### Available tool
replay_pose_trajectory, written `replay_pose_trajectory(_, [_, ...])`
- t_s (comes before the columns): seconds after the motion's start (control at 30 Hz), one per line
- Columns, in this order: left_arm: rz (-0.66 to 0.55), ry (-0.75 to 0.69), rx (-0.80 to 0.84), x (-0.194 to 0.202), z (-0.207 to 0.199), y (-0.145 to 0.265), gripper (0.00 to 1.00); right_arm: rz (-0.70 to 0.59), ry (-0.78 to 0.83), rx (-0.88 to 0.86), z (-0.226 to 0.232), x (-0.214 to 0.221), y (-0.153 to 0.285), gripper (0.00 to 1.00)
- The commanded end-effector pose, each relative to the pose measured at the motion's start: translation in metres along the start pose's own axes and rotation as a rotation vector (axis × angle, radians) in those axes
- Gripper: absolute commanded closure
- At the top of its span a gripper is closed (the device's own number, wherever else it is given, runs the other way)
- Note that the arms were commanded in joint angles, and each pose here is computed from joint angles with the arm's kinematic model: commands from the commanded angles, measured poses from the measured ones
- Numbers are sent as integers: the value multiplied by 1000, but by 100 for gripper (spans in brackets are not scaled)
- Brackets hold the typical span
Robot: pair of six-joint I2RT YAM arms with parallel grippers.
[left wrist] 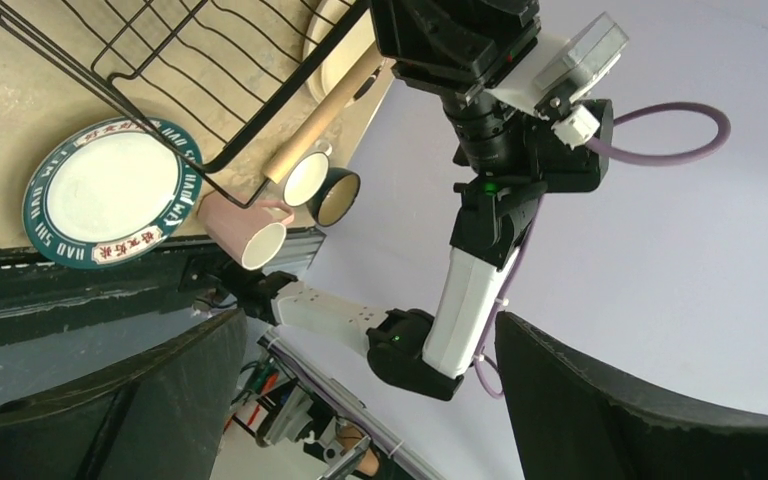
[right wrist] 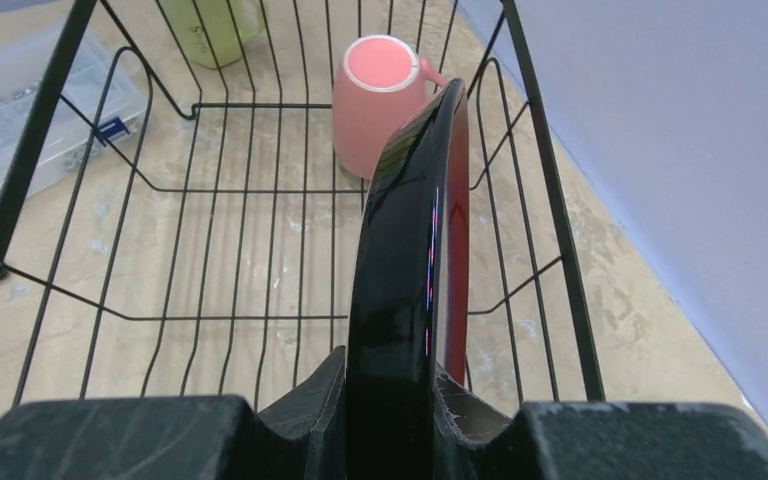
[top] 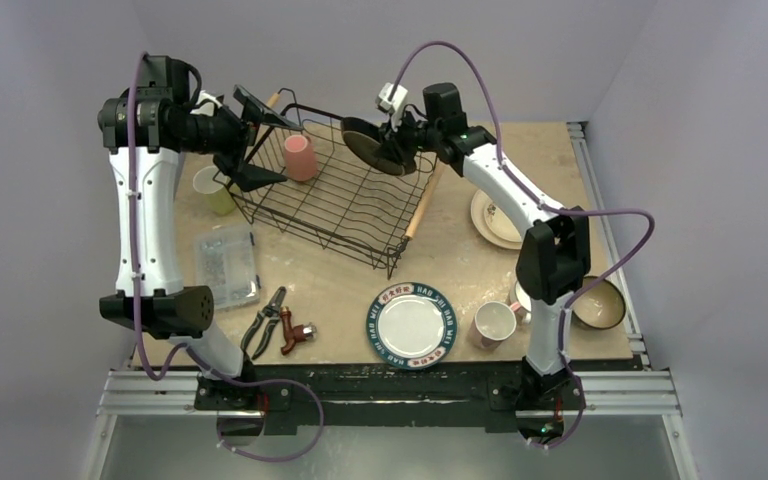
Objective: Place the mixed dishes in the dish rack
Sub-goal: Insert the plate into the dish rack.
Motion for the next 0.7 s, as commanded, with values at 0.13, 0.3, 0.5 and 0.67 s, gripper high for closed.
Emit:
replay_pose_trajectory(0.13, [-24, -62, 50, 1, -8, 12, 7, -173, 58, -52, -23, -50, 15, 100])
replay_pose_trajectory(0.3, [-29, -46, 45, -4, -5, 13, 7, -161, 41, -60, -35, -39, 11, 100])
replay_pose_trajectory(0.5, [-27, -28, 48, -8, -4, 11, 7, -141, 22, -52, -41, -27, 5, 100])
replay_pose_trajectory(0.67, [-23, -14, 49, -10, -3, 10, 8, -121, 7, -39, -47, -17, -1, 100])
Point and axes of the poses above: each gripper's point midway between its finger pads, its own y axis back along the fingers, its own z axis along the line the jaws close on, x = y × z, the point moved 6 cm from there along y, back along the fingers, and after that the axes turned 3 degrees about -y, right-handed, at the moved point
